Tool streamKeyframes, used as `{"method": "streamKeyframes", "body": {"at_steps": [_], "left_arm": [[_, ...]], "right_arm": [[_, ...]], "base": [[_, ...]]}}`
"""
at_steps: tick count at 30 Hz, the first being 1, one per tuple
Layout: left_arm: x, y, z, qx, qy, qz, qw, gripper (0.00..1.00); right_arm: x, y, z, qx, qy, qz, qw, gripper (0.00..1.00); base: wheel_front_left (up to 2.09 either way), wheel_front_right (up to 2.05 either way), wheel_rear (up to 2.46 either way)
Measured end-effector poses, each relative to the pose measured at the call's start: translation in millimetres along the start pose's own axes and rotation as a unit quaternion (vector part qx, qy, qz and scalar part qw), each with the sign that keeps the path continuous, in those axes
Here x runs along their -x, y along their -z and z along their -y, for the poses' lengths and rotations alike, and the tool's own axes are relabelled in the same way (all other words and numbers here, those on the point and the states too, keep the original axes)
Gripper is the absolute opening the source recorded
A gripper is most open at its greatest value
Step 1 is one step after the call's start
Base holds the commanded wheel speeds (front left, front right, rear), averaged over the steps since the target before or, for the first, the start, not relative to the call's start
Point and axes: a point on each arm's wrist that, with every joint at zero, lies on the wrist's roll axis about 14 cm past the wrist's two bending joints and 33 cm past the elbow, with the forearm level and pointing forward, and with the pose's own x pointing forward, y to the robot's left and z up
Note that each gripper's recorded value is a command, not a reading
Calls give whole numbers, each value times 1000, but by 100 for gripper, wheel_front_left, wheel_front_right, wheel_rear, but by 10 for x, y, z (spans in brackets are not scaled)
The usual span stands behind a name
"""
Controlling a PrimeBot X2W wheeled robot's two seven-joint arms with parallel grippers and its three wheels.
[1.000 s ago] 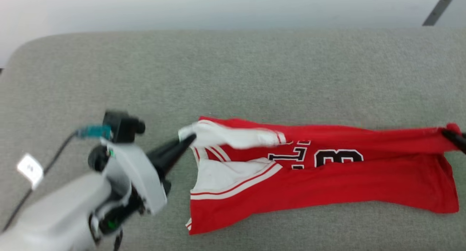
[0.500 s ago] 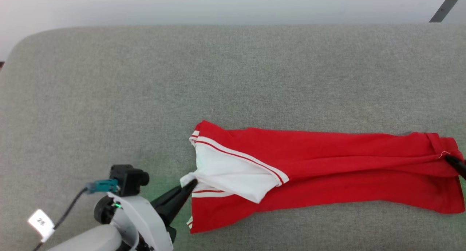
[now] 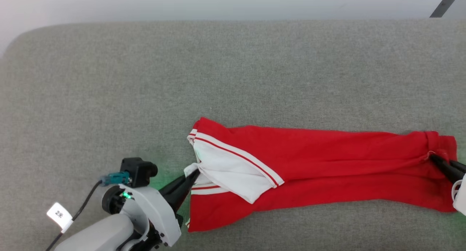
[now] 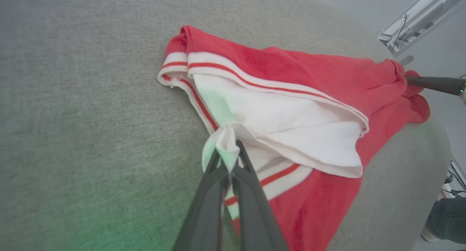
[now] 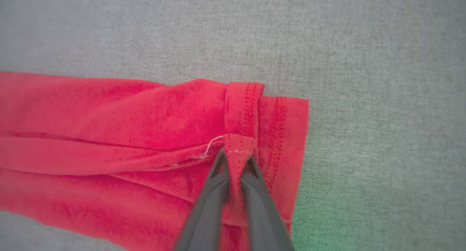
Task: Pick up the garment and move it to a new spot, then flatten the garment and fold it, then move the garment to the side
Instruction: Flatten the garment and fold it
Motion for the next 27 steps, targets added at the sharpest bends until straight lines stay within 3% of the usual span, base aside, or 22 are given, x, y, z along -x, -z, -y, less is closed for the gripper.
{"method": "streamKeyframes", "body": {"at_steps": [9, 13, 27], "left_arm": [[112, -387, 40, 15, -22, 97, 995, 100], [278, -356, -6, 21, -54, 128, 990, 100], [864, -291, -341, -34, -197, 209, 957, 100]], "right_arm": [[218, -139, 22, -37, 2, 42, 998, 100], [301, -134, 146, -49, 16, 44, 998, 100], [144, 129, 198, -98, 18, -54, 994, 100]], "base": [[0, 0, 0], [0, 0, 0], [0, 0, 0]]}}
